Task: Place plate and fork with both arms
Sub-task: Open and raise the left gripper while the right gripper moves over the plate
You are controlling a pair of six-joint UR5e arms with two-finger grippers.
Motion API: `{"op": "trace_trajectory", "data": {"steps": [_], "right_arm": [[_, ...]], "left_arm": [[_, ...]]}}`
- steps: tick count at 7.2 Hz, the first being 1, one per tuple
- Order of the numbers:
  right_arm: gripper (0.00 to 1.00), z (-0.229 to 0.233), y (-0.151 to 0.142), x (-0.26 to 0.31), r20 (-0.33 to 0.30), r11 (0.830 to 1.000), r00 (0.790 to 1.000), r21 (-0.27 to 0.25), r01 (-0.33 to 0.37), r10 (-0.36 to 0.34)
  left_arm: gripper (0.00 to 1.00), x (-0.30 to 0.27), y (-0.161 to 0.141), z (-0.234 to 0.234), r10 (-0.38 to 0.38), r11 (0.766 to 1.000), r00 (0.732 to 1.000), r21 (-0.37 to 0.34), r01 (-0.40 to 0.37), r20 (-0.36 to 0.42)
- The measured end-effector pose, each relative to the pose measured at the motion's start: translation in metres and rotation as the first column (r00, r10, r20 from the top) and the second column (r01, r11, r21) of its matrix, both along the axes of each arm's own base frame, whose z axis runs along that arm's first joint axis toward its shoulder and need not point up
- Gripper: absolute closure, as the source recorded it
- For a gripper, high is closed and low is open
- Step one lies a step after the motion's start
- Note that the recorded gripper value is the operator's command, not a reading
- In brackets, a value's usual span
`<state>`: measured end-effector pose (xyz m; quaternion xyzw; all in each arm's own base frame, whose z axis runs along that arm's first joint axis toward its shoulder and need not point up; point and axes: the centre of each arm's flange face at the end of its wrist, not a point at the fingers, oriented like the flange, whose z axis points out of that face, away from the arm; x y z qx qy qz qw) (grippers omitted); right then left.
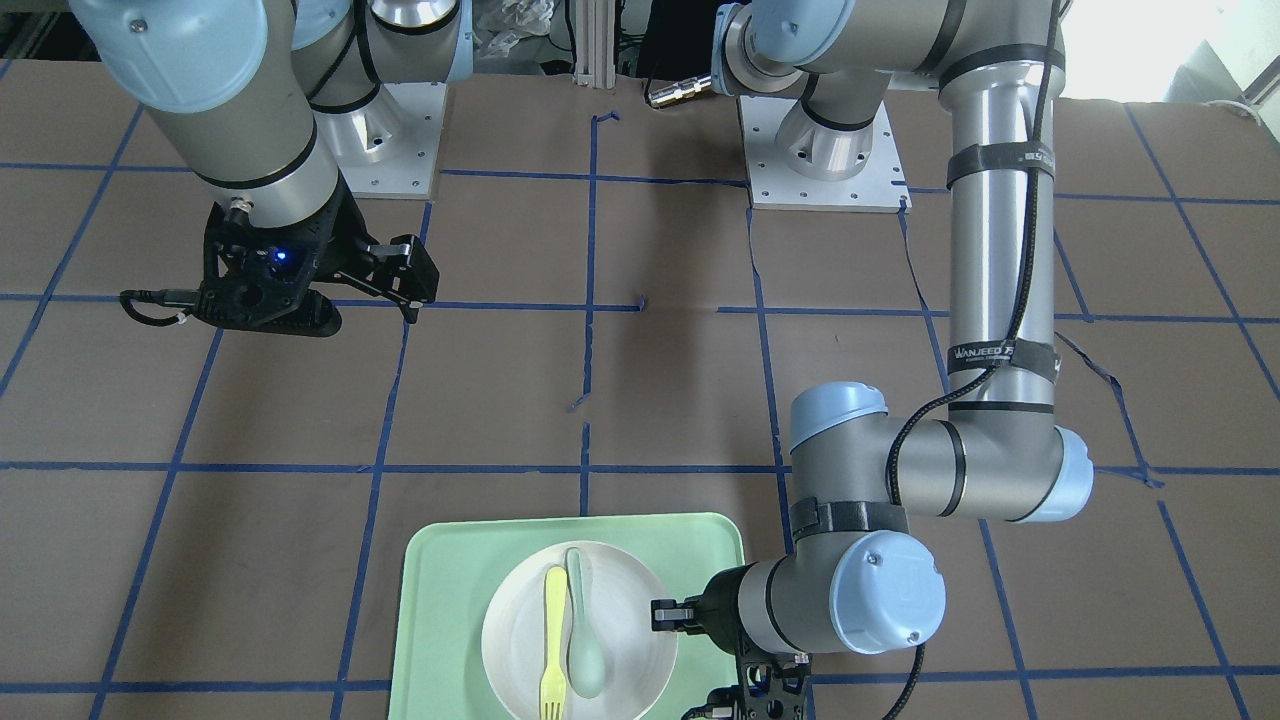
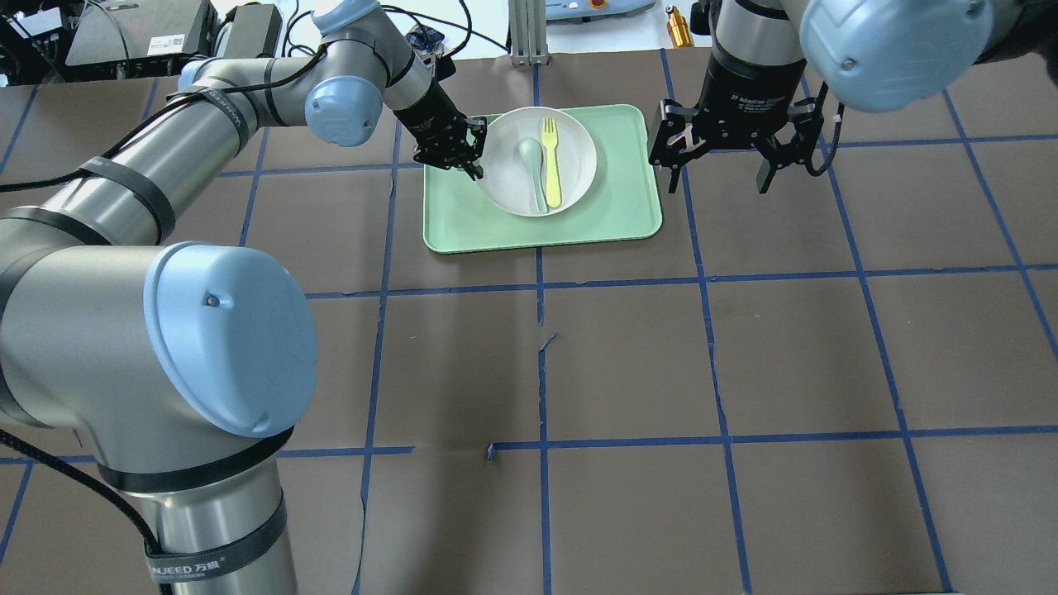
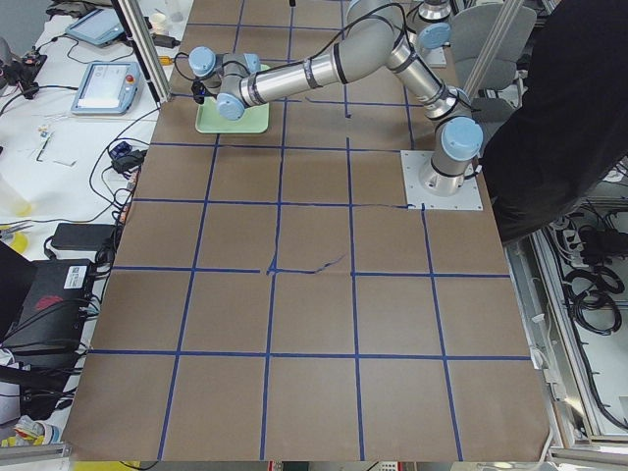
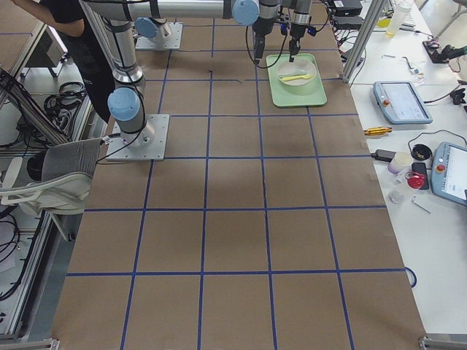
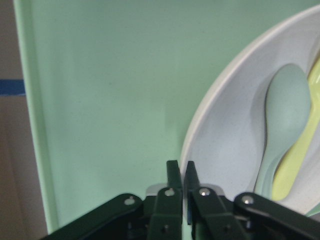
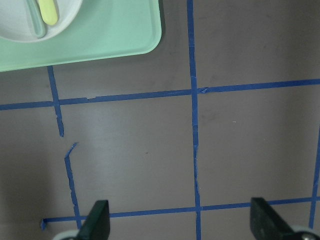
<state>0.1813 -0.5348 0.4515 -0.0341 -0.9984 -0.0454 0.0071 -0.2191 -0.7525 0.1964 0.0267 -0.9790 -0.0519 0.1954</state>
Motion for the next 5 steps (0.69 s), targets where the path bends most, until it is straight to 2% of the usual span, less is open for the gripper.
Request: {"op": "trace_trajectory", "data": {"steps": [1,2,4,5], "right_arm": [[0.00,0.000,0.000,0.000,0.000,1.000,1.000,-0.001,0.002,-0.002],[0.00,0.000,-0.001,0.000,-0.001,1.000,1.000,-0.004,0.003,-0.003],[0.00,-0.004,-0.010,0.001,0.000,1.000,1.000,-0.031,0.004,-0.004],[0.00,-0.014,-0.026,0.005,0.002,0.998,1.000,-0.063,0.006,-0.006]], "left_arm": [[0.19,-0.006,0.002,-0.002,-0.009,1.000,1.000,0.001,0.009,0.000],[0.00,-0.012,0.004,-0.004,-0.018,1.000,1.000,-0.006,0.018,0.001],[0.00,-0.016,0.003,0.004,-0.013,0.998,1.000,-0.053,0.013,0.000],[0.00,-0.013,0.005,0.022,-0.010,0.997,1.000,-0.079,0.012,0.016]]}}
